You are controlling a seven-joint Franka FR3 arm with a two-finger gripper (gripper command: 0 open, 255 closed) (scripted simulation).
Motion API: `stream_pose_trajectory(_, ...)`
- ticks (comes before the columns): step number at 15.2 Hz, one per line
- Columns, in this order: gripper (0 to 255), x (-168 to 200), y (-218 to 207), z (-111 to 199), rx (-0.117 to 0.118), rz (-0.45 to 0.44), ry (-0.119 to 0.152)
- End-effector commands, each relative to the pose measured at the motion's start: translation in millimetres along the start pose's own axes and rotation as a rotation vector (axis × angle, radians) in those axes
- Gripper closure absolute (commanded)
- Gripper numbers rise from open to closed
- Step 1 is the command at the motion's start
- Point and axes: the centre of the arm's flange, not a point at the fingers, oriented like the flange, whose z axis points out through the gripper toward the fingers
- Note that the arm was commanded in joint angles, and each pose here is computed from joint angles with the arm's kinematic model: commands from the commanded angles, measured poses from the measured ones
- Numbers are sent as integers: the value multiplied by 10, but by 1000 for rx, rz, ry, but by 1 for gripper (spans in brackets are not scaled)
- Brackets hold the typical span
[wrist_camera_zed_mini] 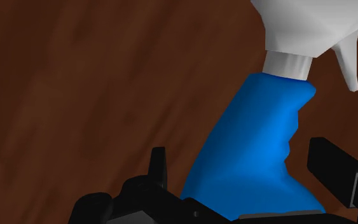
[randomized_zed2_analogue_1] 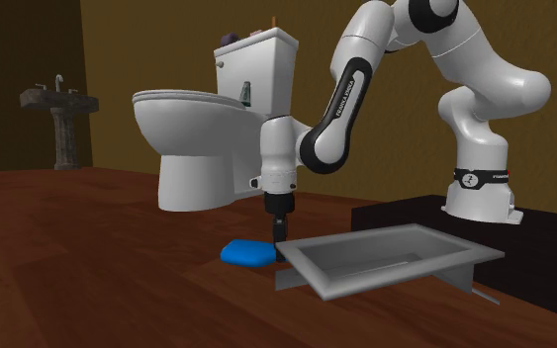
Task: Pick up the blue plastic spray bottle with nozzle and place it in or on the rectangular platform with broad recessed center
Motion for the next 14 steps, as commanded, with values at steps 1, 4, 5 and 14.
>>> stream_pose_trajectory(1, 255, 0, 0, 0, 0, 0, 0)
stream_pose_trajectory(4, 255, 0, 0, 0, 0, 0, 0)
stream_pose_trajectory(5, 255, 1, 0, 0, 0, 0, 0)
stream_pose_trajectory(14, 255, -6, 4, -211, 0, 0, 0)
